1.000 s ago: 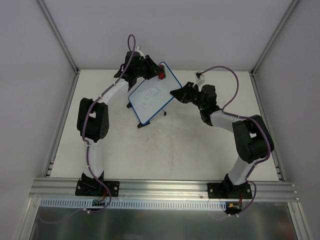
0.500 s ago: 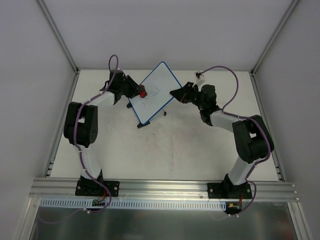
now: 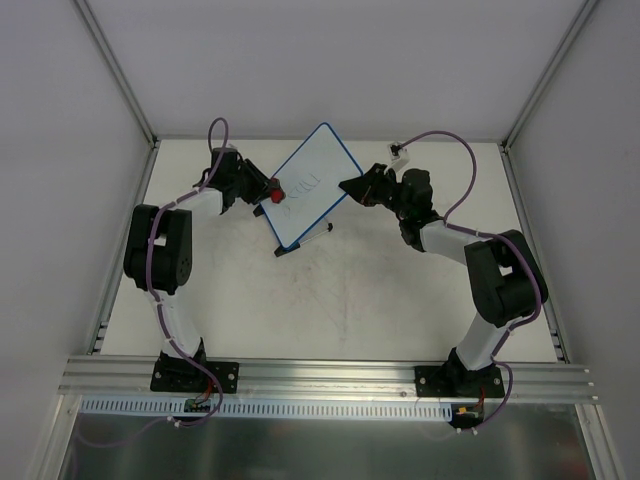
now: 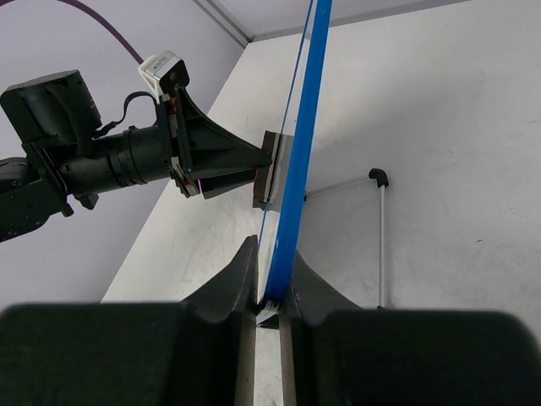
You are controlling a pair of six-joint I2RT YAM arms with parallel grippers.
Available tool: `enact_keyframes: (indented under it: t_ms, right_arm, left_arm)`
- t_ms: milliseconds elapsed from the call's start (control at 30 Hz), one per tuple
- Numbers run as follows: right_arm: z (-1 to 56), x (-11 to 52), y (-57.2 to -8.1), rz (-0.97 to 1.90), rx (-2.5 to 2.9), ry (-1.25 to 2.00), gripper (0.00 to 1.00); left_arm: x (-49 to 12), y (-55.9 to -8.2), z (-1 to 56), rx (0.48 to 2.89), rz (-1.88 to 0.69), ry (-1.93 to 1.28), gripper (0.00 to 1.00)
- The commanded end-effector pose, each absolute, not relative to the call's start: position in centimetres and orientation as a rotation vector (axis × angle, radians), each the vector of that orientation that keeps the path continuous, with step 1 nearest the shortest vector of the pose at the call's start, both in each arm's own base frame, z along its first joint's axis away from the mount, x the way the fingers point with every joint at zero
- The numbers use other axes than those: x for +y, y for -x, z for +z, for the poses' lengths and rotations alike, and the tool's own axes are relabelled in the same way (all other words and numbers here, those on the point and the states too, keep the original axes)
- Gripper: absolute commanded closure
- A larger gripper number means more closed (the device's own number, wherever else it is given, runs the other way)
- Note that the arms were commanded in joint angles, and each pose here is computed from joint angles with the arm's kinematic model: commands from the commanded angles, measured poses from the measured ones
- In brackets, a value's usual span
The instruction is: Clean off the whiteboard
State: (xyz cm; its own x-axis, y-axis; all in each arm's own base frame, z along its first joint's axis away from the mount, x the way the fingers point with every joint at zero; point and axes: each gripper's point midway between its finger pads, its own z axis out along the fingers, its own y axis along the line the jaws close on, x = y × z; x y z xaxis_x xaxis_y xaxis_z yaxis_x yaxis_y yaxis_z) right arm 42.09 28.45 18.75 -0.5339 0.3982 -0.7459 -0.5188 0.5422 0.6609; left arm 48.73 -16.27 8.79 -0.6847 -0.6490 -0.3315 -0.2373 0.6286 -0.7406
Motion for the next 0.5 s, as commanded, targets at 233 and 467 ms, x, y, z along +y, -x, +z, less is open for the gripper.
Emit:
enact_keyframes:
  t_ms: [233,467]
  right_arm:
    - [18.0,31.2,-39.8,1.167,1.794,0.343,1.00]
    - [18.0,31.2,-39.7,1.159,1.793,0.354,1.00]
  left_arm:
    - [-25.2,-48.4,12.3,2.331,-1.077,0.441,1.00]
    - [-29.5,-49.2,15.6,2.319,-1.136,0.316,1.00]
